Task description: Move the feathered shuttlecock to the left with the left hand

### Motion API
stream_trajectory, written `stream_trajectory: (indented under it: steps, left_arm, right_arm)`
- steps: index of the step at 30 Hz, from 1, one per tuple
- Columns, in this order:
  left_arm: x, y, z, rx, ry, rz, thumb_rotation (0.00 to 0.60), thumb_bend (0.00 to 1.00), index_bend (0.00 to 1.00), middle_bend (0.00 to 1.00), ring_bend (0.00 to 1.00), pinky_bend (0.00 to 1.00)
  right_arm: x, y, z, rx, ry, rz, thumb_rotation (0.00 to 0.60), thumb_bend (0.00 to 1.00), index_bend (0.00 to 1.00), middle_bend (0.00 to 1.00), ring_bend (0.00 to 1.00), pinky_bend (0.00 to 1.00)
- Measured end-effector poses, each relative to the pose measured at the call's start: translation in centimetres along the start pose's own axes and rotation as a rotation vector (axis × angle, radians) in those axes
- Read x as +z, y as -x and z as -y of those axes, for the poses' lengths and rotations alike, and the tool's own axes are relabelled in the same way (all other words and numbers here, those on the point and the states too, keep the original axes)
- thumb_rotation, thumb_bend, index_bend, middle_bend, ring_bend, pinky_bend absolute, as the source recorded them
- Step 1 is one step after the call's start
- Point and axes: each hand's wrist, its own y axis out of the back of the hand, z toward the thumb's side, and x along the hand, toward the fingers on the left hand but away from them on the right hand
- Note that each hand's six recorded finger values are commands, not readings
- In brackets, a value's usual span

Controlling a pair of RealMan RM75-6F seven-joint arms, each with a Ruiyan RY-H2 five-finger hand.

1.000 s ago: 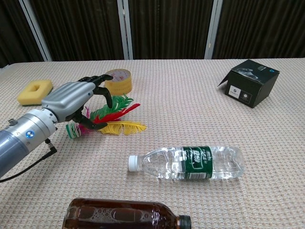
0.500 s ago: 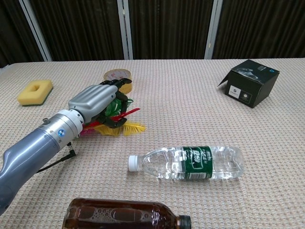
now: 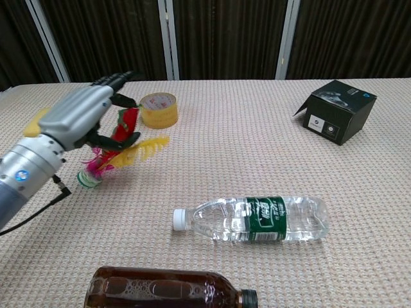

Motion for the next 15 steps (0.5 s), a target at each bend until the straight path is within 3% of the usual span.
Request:
stream_trajectory:
  steps: [5, 7, 12, 15]
  left_arm:
    - [-4.4, 5.1, -3.9, 0.035, -0.079, -0.029, 0.6, 0.48, 0.71, 0.02, 0.0, 0.0]
    - [-5.8, 7.2, -5.1, 0.035, -0.118, -0.037, 0.6, 0.46, 0.64, 0.01, 0.0, 0.0]
    - [-8.6, 12.2, -7.0, -0.013, -0.216, -0.074, 0.6, 0.23, 0.06, 0.0, 0.0, 0.0]
    - [-9.0, 13.2, -7.9, 0.002, -0.218, -0.097, 0.6, 0.16, 0.0, 0.0, 0.0, 0.0]
  right_arm:
    - [0.6, -0.3, 0.0, 0.006, 0.005, -0.021, 0.6, 0.1, 0.0, 0.0, 0.0, 0.0]
    - [0.7, -0.4, 0.0, 0.005, 0.003, -0.023, 0.6, 0.1, 0.0, 0.0, 0.0, 0.0]
    - [0.8, -0.4, 0.3, 0.013, 0.001, -0.024, 0.6, 0.1, 0.0, 0.0, 0.0, 0.0]
    - [1.0, -0.3, 0.6, 0.025, -0.005, -0.021, 0.6, 0.1, 0.0, 0.0, 0.0, 0.0]
